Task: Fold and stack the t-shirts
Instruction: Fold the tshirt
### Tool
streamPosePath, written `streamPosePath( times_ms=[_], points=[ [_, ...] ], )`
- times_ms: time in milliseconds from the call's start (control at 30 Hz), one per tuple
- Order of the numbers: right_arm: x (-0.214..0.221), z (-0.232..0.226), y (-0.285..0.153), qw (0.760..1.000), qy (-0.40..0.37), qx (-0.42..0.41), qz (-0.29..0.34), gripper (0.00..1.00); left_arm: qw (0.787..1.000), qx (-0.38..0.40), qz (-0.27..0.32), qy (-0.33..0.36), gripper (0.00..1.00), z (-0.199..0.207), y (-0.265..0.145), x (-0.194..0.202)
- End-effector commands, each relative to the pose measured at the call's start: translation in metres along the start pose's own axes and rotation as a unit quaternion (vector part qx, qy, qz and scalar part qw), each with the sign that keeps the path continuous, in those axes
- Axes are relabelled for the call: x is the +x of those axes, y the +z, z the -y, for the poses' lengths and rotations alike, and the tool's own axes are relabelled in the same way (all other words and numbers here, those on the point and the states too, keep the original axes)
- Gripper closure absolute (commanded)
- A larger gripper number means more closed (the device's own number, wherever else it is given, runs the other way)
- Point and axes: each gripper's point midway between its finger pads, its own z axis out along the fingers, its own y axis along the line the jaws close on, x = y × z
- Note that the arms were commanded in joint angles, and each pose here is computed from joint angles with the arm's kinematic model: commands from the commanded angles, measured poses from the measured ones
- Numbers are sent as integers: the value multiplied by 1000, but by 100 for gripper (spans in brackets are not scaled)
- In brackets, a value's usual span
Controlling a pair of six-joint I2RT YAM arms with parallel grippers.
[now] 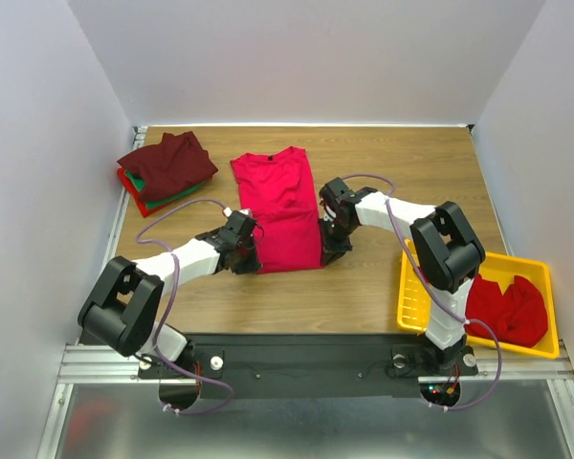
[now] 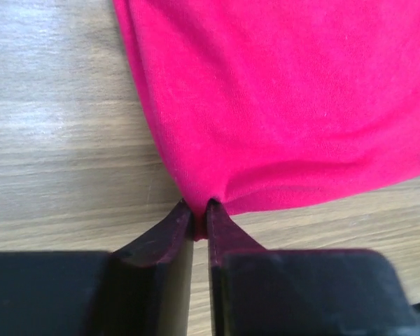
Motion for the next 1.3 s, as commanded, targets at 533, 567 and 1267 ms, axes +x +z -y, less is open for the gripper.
streamPosePath(
  times_ms=[533, 567, 1267],
  points=[
    [54, 0, -67, 998, -37, -3, -48, 100, 987, 129, -91, 28, 100, 48, -72, 41],
    [56, -3, -77, 998, -41, -9, -44, 100, 986, 130, -102, 26, 100, 47, -77, 46],
    [125, -37, -207, 995, 9, -83, -48, 100, 938, 297, -164, -64, 100, 119, -217, 58]
  ],
)
